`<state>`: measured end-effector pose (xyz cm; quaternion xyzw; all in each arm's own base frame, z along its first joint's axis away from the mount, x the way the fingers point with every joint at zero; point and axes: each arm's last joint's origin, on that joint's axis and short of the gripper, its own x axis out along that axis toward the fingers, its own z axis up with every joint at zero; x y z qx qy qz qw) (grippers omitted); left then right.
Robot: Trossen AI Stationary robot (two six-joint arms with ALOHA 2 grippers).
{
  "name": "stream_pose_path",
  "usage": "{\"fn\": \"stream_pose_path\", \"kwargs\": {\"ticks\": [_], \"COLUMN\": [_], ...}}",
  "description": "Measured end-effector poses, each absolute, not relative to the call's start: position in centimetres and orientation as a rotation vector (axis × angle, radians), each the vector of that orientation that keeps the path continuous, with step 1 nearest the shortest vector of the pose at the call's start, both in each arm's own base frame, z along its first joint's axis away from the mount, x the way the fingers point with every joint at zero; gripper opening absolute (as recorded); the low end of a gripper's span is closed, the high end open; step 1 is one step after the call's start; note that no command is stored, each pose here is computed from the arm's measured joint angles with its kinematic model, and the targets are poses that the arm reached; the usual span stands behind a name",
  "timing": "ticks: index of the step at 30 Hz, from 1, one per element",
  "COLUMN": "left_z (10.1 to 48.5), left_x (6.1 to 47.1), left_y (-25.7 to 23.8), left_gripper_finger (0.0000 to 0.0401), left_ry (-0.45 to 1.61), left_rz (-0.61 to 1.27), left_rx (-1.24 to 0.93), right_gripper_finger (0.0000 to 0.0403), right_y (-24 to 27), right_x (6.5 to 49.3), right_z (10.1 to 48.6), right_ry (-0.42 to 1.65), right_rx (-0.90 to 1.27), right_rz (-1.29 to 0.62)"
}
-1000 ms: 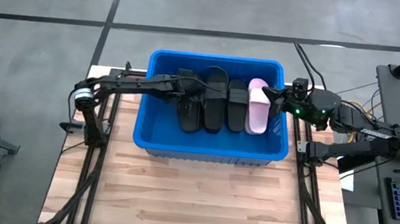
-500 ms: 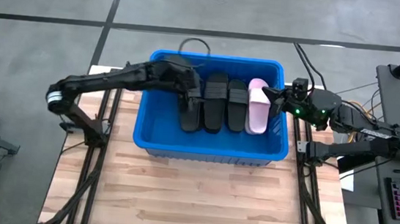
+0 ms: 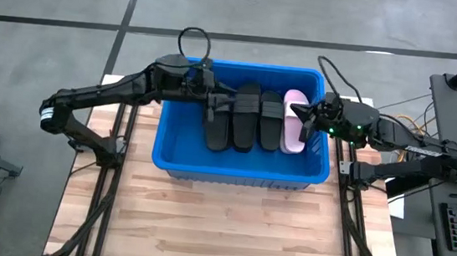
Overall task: Pick and place slides into bin
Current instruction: Return to Home Position
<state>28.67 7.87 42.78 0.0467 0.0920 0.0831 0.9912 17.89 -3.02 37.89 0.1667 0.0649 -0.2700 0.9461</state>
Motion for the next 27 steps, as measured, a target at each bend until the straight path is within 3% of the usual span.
{"fn": "stream_pose_path", "kwargs": {"ticks": [3, 5, 14, 27], "left_z": [43.1, 43.3, 45.6, 46.8], "left_x": [28.7, 28.8, 29.0, 28.1], "left_y": [7.8, 7.8, 6.7, 5.4], "left_gripper_finger": [0.0033, 0.0010, 0.0001, 0.0000], "left_ry": [0.152, 0.122, -0.111, -0.180], "left_rz": [0.170, 0.171, 0.131, 0.091], "left_rx": [0.041, 0.018, -0.001, 0.007], "right_gripper_finger": [0.0009, 0.0009, 0.0009, 0.0009], "right_y": [-3.1, -3.1, -2.3, -1.3], "right_x": [18.5, 18.7, 19.0, 11.8], "right_z": [37.5, 37.5, 39.7, 42.5], "right_ry": [0.160, 0.167, 0.011, -0.166], "right_rx": [0.308, 0.276, 0.130, 0.015], "right_rz": [-0.548, -0.543, -0.210, -0.113]}}
